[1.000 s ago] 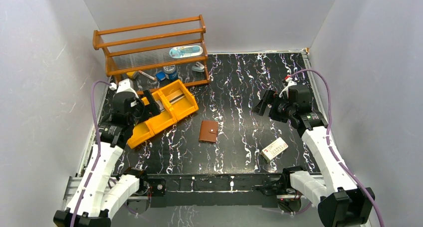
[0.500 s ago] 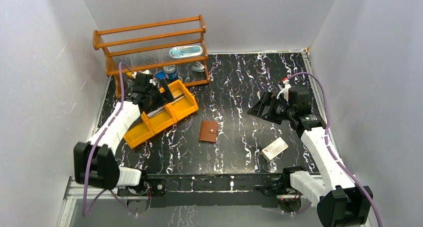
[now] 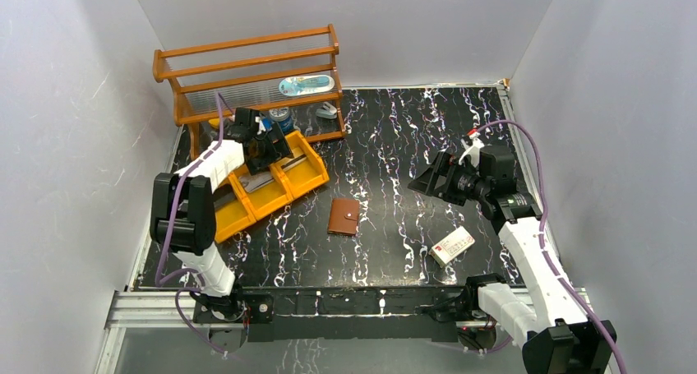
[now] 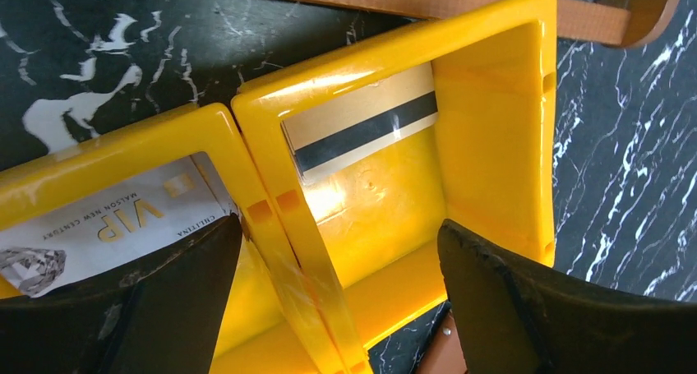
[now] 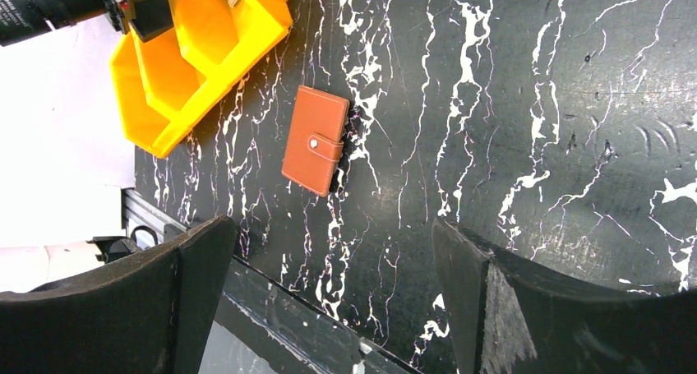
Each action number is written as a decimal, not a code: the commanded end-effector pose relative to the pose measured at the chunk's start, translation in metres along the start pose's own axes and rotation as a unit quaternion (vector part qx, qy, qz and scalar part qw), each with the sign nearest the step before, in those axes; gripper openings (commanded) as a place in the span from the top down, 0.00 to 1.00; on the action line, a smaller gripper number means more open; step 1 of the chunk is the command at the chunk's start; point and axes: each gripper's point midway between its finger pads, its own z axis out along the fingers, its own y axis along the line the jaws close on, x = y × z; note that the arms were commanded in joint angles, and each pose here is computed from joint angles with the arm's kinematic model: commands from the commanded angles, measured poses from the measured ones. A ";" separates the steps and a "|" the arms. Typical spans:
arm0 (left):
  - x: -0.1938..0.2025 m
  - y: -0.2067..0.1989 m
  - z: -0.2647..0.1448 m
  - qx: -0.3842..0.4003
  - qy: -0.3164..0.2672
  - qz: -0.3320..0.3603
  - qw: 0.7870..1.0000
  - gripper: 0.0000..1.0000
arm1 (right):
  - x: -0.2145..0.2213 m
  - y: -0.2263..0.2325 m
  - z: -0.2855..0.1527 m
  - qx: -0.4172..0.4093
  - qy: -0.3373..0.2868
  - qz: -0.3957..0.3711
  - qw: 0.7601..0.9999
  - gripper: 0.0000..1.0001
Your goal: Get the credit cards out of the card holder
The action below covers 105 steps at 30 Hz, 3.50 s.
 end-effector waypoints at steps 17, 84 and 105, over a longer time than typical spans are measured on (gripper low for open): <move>0.045 -0.129 -0.001 0.178 0.061 0.177 0.966 0.20 | 0.017 -0.018 0.010 0.014 0.020 0.011 1.000 0.02; 0.063 -0.010 -0.051 0.088 -0.051 0.089 0.991 0.02 | -0.006 -0.009 0.162 0.014 0.168 -0.016 0.986 0.05; 0.059 -0.020 -0.065 0.108 -0.055 0.098 0.988 0.02 | -0.014 -0.067 0.113 0.209 0.103 -0.036 0.972 0.01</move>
